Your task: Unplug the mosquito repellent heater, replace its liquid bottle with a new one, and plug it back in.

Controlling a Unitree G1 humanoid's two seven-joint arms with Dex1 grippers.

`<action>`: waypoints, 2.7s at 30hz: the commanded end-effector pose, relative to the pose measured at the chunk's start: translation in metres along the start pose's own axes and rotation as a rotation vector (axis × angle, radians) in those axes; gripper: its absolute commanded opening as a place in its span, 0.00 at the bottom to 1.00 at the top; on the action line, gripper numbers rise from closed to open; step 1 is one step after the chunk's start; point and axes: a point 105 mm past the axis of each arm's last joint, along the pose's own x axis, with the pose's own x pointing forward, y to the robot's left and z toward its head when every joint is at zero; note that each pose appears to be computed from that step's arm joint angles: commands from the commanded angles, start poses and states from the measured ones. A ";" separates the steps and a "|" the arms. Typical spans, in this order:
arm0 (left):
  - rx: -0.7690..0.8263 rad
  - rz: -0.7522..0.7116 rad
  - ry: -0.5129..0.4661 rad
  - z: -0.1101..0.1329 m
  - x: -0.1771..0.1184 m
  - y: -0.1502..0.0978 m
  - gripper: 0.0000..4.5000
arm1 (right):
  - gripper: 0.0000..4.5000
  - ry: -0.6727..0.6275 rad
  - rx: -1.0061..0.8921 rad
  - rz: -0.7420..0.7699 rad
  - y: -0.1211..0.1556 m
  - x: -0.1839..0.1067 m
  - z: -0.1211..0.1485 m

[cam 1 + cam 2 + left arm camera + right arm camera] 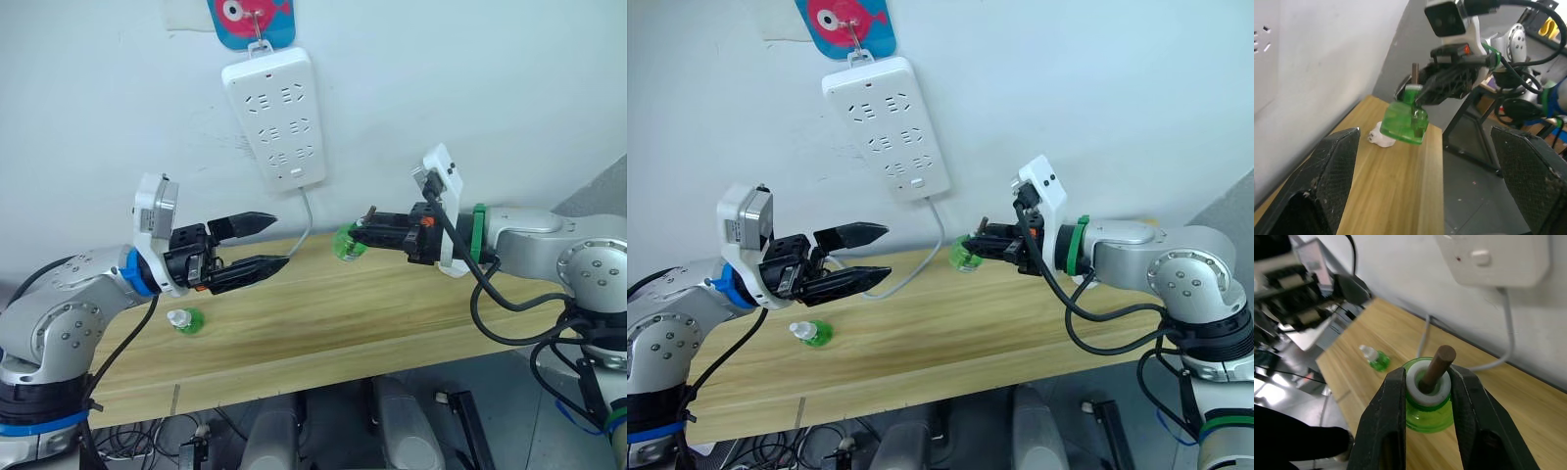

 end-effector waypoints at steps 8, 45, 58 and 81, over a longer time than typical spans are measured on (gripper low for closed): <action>0.164 -0.010 0.144 -0.015 0.004 -0.001 1.00 | 0.19 0.076 -0.127 -0.154 -0.024 -0.009 -0.032; 0.151 0.029 0.168 -0.025 0.013 -0.013 1.00 | 0.19 0.155 -0.194 -0.709 -0.176 0.000 -0.111; 0.149 0.037 0.176 -0.026 0.011 -0.013 1.00 | 0.35 0.177 -0.173 -0.675 -0.173 0.005 -0.118; 0.163 0.143 0.139 -0.029 0.003 0.003 1.00 | 0.99 0.084 -0.263 -0.328 -0.087 -0.021 -0.052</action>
